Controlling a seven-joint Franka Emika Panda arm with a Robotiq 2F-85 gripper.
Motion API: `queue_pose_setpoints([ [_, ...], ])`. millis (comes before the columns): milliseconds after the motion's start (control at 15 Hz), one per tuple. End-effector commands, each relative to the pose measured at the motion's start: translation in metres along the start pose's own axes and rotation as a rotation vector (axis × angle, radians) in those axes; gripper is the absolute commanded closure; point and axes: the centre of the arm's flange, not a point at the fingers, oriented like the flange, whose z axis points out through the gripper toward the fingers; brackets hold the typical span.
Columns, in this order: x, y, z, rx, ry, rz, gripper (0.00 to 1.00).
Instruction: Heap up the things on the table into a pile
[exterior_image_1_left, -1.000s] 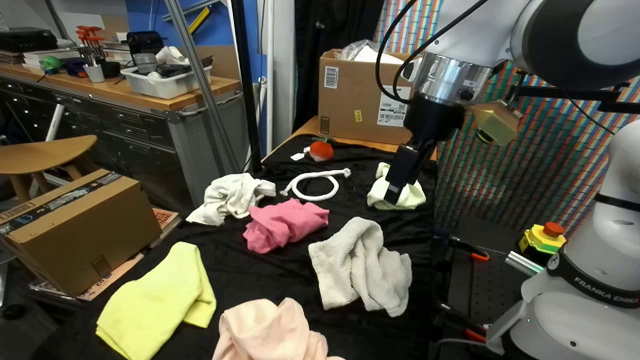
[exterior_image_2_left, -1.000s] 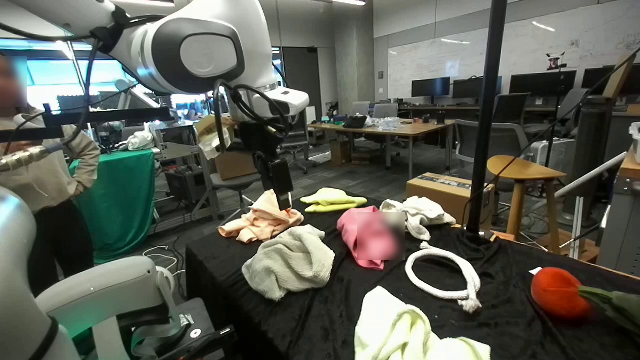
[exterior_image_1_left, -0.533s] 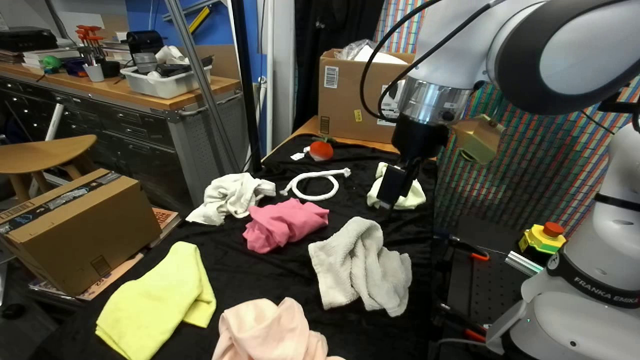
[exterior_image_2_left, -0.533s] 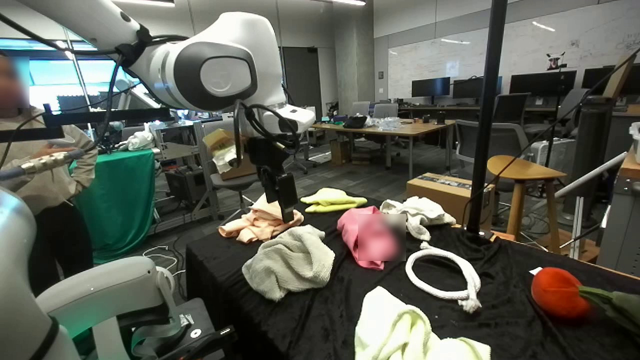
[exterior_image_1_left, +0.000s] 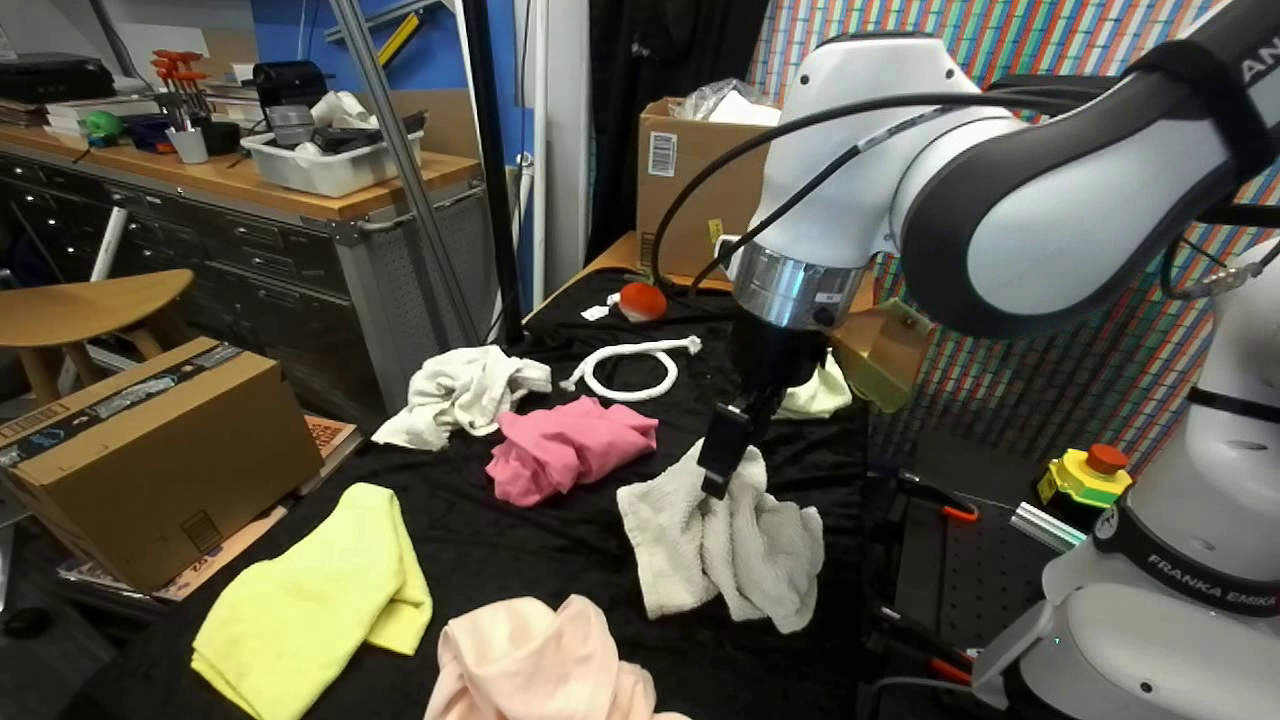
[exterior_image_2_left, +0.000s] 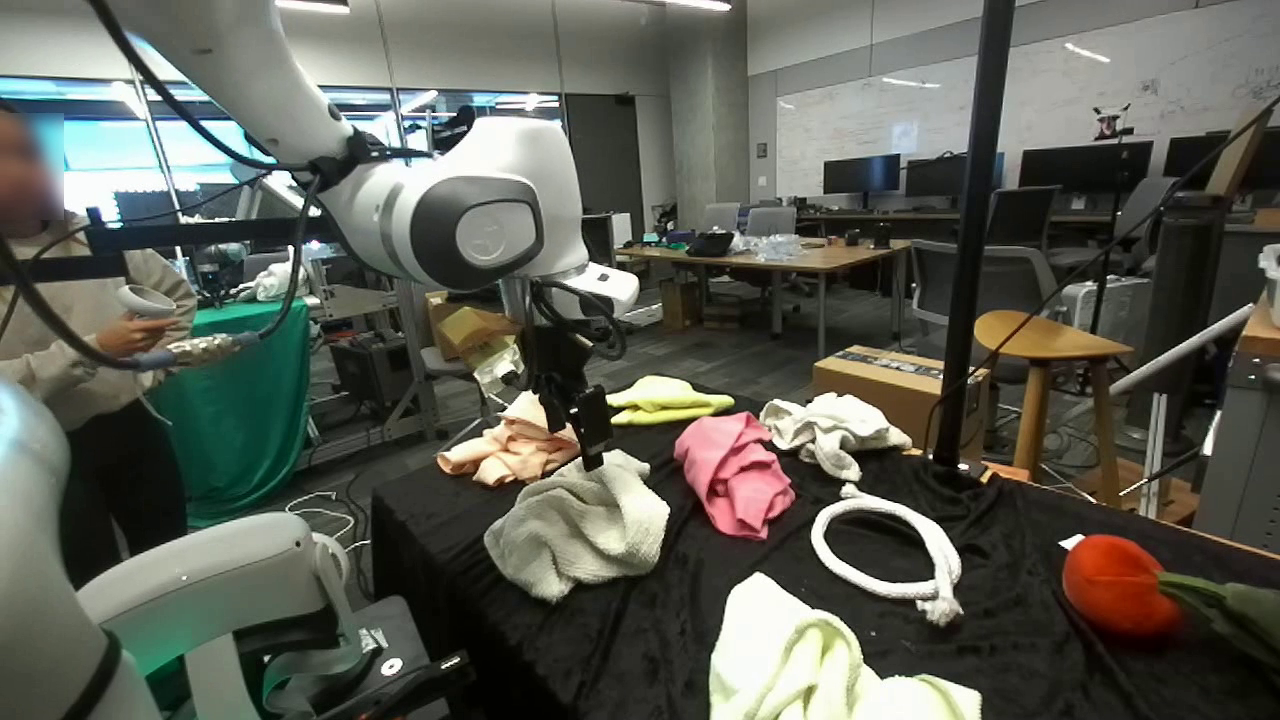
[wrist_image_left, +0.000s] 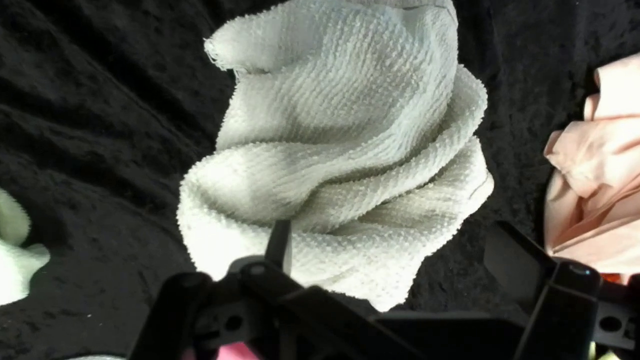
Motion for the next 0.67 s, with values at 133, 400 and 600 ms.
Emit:
queue_pose_setpoints([
  [133,0.02,-0.029,0.044,-0.002,-0.02,-0.083,0.0],
  [400,0.025,-0.03,0.062,-0.061,-0.028,-0.147,0.0],
  [600,0.028,-0.028,0.073,-0.119,-0.01,-0.181,0.0],
])
